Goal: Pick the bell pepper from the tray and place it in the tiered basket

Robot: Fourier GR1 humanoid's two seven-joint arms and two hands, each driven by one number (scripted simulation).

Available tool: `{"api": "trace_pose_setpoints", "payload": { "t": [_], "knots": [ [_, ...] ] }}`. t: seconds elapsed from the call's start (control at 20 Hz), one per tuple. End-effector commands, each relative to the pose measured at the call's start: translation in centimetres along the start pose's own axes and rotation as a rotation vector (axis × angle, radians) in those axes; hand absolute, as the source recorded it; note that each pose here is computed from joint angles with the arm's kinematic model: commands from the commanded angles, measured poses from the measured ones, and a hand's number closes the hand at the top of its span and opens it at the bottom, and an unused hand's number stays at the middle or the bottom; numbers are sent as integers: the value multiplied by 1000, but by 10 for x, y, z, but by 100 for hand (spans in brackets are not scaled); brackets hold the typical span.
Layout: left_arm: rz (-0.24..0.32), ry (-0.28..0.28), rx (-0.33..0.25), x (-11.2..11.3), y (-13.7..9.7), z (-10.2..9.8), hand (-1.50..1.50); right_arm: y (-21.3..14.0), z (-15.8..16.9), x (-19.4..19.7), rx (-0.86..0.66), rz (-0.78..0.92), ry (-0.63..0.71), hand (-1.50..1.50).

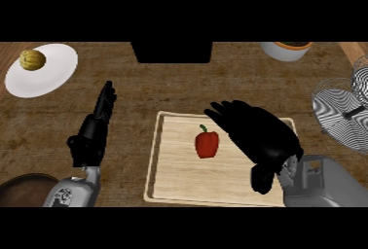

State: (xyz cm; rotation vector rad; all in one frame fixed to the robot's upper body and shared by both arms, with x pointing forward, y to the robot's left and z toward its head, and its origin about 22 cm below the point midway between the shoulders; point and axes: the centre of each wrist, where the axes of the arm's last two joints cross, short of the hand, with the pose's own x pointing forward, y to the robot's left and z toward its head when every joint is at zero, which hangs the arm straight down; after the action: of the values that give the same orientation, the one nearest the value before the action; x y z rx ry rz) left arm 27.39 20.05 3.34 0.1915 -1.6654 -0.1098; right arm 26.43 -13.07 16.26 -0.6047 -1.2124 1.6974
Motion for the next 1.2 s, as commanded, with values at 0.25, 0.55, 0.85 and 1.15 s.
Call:
{"api": "trace_pose_setpoints", "payload": {
  "t": [0.25,0.55,0.85,1.15],
  "knots": [
    [8,20,-13,-3,9,6,0,6,-22,-4,42,-41,-10,-150],
    [-1,-1,-3,-2,3,4,0,23,-13,-17,43,-52,-52,-150],
    [-6,11,-8,0,7,-3,0,16,-59,2,74,-73,-65,-150],
    [0,1,-2,-13,0,12,0,40,-55,-8,100,-67,-50,-150]
  ]
}}
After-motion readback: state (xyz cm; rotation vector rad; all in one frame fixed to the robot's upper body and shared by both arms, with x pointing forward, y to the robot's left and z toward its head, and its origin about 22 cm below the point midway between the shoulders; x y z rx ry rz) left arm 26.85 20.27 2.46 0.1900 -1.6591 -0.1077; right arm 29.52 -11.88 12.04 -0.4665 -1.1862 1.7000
